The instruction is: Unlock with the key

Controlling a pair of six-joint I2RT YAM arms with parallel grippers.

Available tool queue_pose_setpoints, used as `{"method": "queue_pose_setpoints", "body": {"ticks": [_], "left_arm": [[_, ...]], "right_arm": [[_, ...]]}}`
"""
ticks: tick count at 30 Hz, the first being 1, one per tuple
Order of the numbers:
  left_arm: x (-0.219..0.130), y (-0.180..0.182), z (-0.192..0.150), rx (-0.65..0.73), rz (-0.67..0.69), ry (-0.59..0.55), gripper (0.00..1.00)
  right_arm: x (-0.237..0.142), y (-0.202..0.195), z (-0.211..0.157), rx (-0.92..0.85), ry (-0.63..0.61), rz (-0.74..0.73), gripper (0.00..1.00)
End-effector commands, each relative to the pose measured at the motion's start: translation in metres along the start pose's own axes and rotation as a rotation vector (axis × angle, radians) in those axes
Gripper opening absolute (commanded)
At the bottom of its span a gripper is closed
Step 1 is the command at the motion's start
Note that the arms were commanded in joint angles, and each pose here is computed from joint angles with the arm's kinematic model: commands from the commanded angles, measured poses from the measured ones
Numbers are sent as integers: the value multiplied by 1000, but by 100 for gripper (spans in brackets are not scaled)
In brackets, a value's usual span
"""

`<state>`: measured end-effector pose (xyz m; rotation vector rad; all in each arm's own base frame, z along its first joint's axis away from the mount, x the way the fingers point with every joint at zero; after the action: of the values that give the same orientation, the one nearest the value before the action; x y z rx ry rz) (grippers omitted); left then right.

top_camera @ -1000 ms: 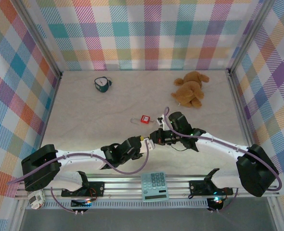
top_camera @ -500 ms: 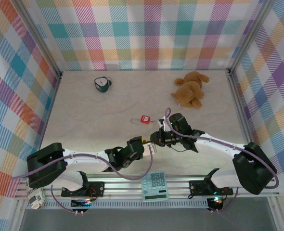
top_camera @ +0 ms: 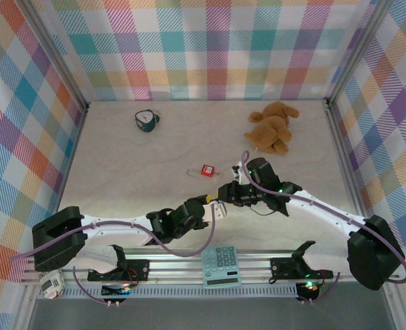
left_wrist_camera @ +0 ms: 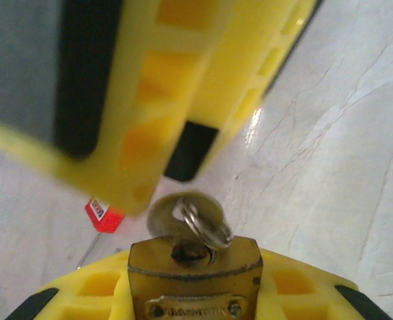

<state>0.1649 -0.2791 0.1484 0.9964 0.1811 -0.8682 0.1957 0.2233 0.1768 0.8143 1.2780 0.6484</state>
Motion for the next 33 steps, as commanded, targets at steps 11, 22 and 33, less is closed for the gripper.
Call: {"method": "queue_pose_setpoints", "body": {"ticks": [11,22,33], "left_arm": [[9,3,-1,-200,-211,2,0],[14,8,7,-244,-280,-13,0],[10,20,8,-282,-267,-42,0]], "right_arm": [[-20,1,-5,-175,2,9,41],[-5,-3,-21,-226,112,49,47],[-9,-21,-7,-166,1,-106,49]]}}
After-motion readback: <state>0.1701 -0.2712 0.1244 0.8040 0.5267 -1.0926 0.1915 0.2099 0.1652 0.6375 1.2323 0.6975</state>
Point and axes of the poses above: each hand's point on the last joint's axis, 136 mm out from that joint toward the fingers, its own x axis out along the fingers, its own y axis along the line the jaws close on, z = x × y, the point moved 6 cm from there along -x, back along the fingers, and after that the axes turned 11 degrees about x, right-handed, at the moved point
